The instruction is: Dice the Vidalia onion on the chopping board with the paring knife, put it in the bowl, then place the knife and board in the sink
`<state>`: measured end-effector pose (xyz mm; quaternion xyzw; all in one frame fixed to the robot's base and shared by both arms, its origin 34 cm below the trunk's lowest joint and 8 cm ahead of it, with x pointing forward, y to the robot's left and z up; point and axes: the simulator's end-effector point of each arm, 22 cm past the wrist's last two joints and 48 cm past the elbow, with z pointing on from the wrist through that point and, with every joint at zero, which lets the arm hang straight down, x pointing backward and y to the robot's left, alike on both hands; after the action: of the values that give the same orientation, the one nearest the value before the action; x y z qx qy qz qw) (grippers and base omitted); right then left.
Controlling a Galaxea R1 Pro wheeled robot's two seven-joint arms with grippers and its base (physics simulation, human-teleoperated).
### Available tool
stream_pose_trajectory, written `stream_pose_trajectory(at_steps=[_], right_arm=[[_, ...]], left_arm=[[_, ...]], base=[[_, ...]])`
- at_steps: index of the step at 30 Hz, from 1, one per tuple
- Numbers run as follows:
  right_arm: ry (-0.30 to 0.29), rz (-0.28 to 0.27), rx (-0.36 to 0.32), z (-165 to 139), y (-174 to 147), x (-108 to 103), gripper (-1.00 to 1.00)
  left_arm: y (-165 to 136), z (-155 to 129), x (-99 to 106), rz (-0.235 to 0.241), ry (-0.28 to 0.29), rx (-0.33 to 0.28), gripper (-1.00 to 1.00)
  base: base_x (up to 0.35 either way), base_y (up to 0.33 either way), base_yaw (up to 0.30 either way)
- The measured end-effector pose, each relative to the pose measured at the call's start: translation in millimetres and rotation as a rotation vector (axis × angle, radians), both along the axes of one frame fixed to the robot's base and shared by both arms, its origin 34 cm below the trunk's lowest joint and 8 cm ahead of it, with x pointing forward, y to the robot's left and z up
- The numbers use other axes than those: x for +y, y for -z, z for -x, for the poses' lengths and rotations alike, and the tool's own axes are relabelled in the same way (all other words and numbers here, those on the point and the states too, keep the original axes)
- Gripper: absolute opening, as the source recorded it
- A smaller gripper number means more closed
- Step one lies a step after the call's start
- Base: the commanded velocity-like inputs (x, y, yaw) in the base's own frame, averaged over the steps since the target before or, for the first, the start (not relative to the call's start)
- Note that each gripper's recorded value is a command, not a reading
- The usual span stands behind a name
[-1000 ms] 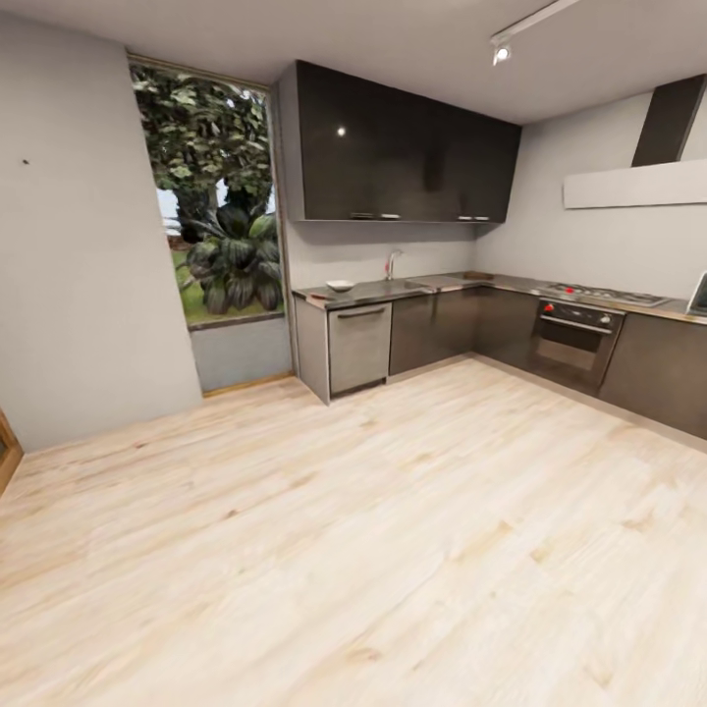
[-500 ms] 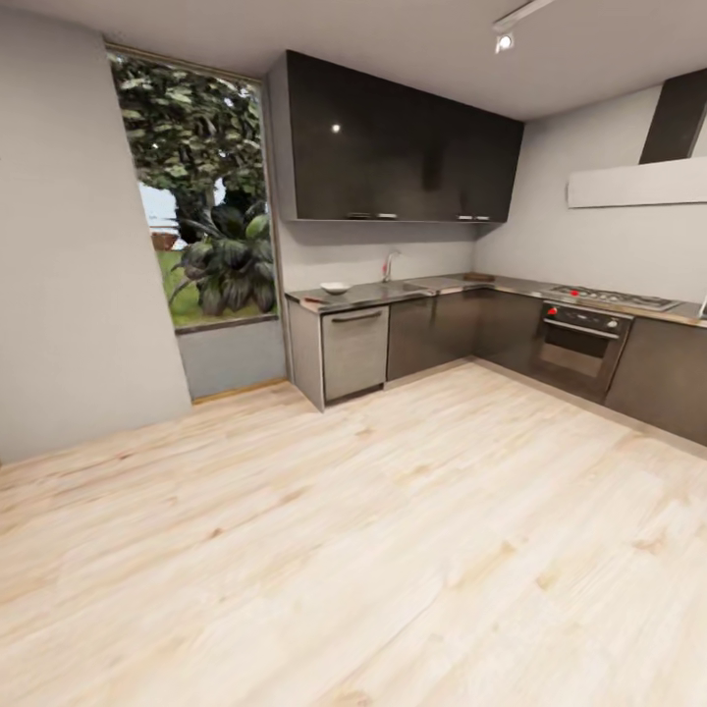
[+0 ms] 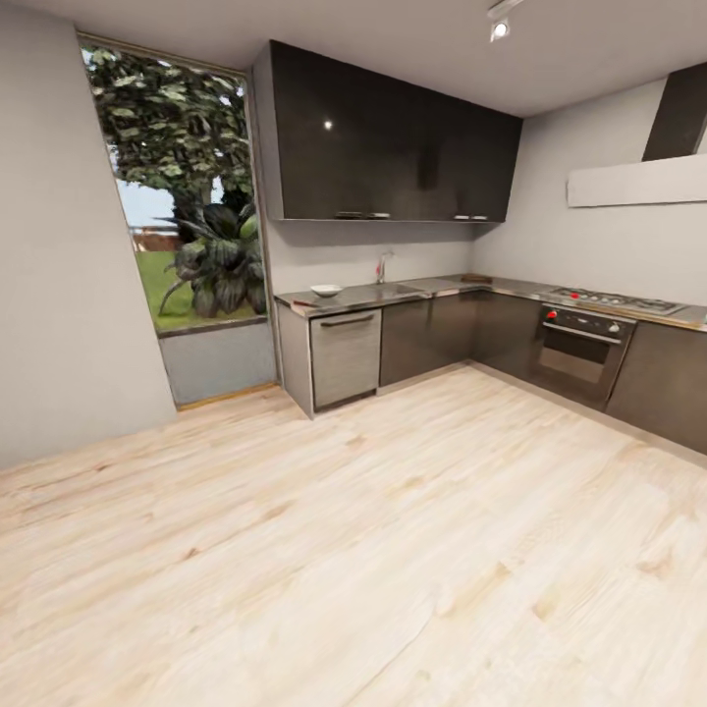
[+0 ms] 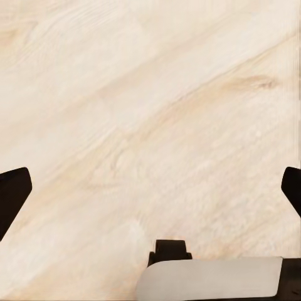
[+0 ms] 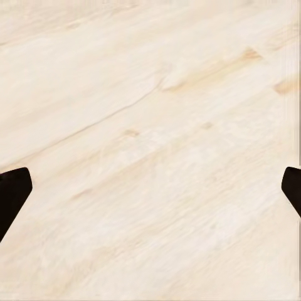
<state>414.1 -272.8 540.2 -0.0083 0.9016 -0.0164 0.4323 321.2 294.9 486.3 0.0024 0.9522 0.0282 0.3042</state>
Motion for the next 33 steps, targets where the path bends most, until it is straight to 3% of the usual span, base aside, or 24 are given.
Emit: stream_pose_trajectory(at_steps=[33], right_arm=[[0.000, 0.000, 0.000, 0.0, 0.0, 0.0, 1.00]], left_arm=[[0.0, 0.0, 0.0, 0.000, 0.000, 0.000, 1.00]], base=[[0.254, -0.211, 0.000]])
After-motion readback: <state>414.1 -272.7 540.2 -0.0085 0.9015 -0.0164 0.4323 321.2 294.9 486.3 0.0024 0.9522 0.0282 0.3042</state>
